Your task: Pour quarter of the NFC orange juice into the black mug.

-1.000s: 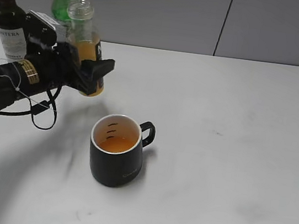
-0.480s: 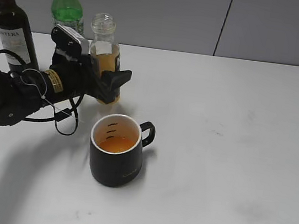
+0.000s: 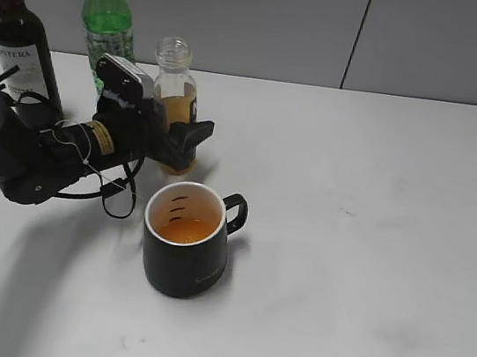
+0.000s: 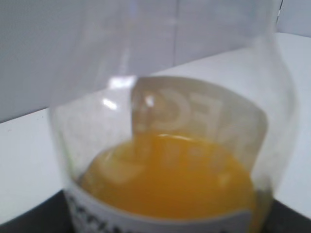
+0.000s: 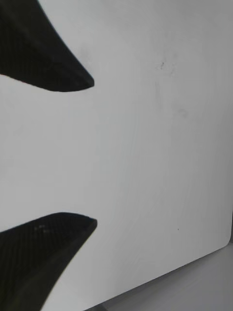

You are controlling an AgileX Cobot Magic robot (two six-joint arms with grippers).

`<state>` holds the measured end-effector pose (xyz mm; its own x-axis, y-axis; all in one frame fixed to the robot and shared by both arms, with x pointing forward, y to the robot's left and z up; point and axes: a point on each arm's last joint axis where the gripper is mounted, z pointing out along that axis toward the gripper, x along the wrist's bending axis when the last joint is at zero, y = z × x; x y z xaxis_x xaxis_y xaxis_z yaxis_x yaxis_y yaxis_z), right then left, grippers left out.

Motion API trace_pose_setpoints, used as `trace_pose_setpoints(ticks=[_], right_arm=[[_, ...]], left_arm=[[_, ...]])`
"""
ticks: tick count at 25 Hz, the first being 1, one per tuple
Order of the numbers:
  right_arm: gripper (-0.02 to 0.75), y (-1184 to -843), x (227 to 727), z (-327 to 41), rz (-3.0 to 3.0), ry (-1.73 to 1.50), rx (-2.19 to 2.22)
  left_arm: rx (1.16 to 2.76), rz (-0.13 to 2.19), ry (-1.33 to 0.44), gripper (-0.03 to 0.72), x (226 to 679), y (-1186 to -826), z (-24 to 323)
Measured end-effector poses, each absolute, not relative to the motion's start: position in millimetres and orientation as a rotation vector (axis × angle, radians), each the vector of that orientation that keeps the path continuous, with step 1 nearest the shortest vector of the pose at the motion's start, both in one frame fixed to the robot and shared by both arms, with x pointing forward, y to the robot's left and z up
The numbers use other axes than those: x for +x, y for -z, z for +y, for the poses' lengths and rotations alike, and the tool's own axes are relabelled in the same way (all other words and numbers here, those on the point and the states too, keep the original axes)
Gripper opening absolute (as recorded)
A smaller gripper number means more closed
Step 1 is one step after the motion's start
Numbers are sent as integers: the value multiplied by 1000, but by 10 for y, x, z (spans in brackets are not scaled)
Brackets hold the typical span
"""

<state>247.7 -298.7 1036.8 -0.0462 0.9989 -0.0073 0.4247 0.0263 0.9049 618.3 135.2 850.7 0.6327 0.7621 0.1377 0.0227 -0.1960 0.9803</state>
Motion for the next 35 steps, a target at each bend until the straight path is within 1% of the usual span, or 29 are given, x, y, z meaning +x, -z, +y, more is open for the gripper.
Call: trace_pose_setpoints(ticks=[6,15,17,22,24,31,35], right_arm=[[589,-10368,2477,-2987,1568,-988,1491],[589,-10368,2477,-2987,1568,-988,1491],[589,-10368,2477,-2987,1568,-988,1491],[589,-10368,2477,-2987,1568,-988,1491],[589,-10368,2477,-2987,1568,-988,1491],[589,-10368,2477,-2987,1568,-988,1491],[589,-10368,2477,-2987,1568,-988,1491]], left_arm=[[1643,663,-768,477,6207,-8501,1350],[1624,684,-782,530,6231,-8517,1362],[1624,683,-782,550,6231,-8517,1362],[1624,683,-782,638,6231,-8517,1362],[1624,683,-782,654,6231,-8517,1362],[1560,684,-783,666,6105,-8502,1408],[1572,738,-772,666,5977,-8422,1478]])
